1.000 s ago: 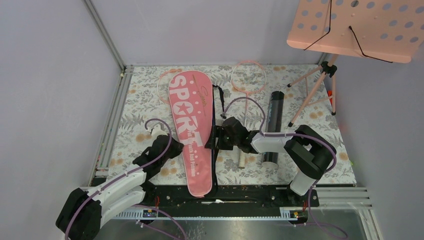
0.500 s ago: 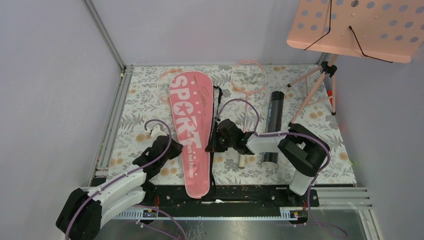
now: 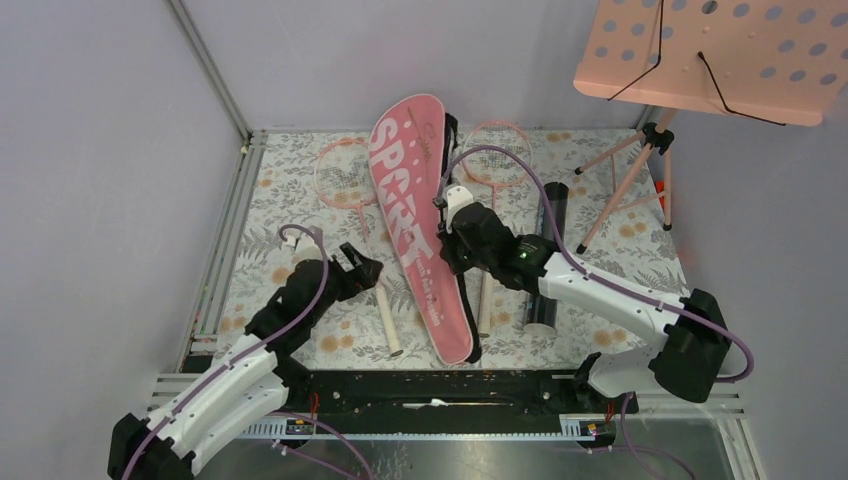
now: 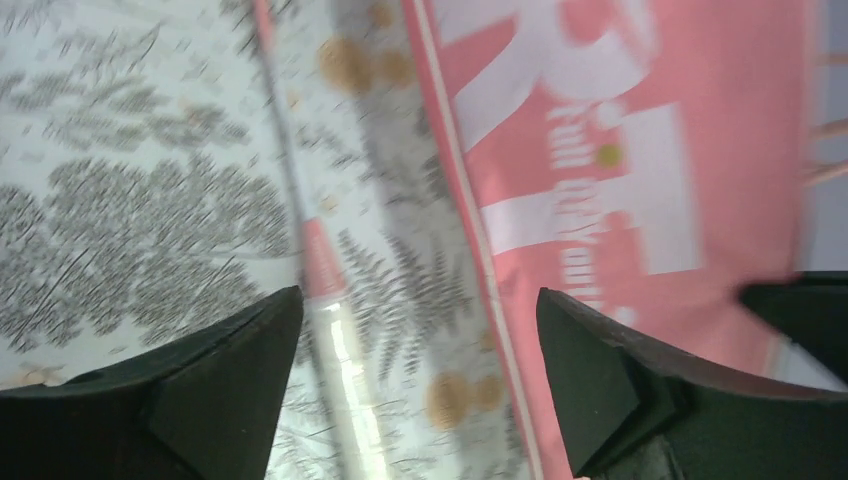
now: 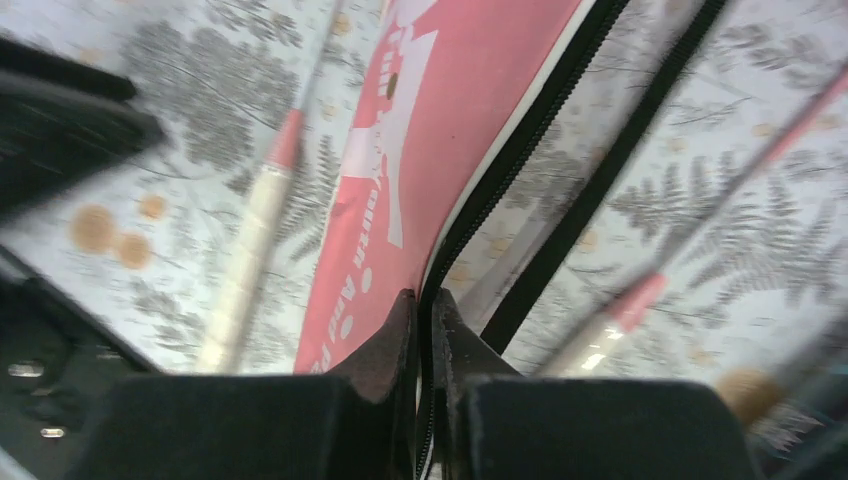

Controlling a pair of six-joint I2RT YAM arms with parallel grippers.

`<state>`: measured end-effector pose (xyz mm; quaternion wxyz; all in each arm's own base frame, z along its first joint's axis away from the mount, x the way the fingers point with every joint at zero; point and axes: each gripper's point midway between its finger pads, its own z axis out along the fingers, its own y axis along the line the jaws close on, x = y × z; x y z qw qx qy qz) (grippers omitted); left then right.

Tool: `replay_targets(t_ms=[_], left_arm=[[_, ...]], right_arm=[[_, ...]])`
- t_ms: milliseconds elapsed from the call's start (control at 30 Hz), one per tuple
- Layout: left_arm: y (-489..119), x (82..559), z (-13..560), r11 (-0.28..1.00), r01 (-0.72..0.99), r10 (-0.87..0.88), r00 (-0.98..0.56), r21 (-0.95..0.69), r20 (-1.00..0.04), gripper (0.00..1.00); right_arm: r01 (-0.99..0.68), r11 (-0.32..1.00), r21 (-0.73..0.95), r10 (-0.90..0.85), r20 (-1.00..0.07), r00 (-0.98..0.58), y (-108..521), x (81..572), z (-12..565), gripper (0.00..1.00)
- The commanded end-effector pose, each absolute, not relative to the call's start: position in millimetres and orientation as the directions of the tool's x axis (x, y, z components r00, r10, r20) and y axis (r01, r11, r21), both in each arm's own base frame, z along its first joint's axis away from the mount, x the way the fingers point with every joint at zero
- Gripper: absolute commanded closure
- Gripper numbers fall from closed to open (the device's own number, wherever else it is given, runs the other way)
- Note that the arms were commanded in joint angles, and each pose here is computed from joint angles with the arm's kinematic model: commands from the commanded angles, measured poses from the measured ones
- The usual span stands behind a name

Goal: Pack up the badminton gear

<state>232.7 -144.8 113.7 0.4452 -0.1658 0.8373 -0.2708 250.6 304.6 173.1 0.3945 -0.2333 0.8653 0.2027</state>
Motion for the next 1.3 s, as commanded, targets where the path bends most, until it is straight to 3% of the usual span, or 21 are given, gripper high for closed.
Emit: replay_targets(t_ms=[0, 233, 500, 800, 1100, 1267], left_arm=[[-151, 248, 189, 0.773, 0.072, -0.54, -0.448, -0.631, -0.713, 0.02], [-182, 279, 217, 0.761, 0.132, -0.519, -0.466, -0.636, -0.717, 0.01], [-237, 321, 220, 0.708, 0.188, -0.504, -0.541, -0.681, -0.673, 0.01], [-257, 341, 229, 0.705, 0.207, -0.5, -0.534, -0.678, -0.682, 0.01], [-256, 349, 196, 0.771, 0.144, -0.449, -0.569, -0.62, -0.69, 0.13], [-256, 352, 179, 0.793, 0.116, -0.43, -0.59, -0.598, -0.683, 0.24]], right_arm=[[-0.621, 0.77, -0.147, -0.493, -0.755, -0.432, 269, 256, 180, 1.0], [-0.653, 0.658, -0.375, -0.693, -0.642, -0.329, 264, 253, 166, 1.0], [-0.715, 0.624, -0.317, -0.685, -0.662, -0.304, 286, 236, 154, 1.0], [-0.742, 0.624, -0.246, -0.656, -0.681, -0.326, 297, 227, 152, 1.0], [-0.742, 0.628, -0.235, -0.648, -0.686, -0.331, 298, 226, 153, 1.0], [-0.746, 0.628, -0.223, -0.643, -0.689, -0.335, 299, 224, 153, 1.0]])
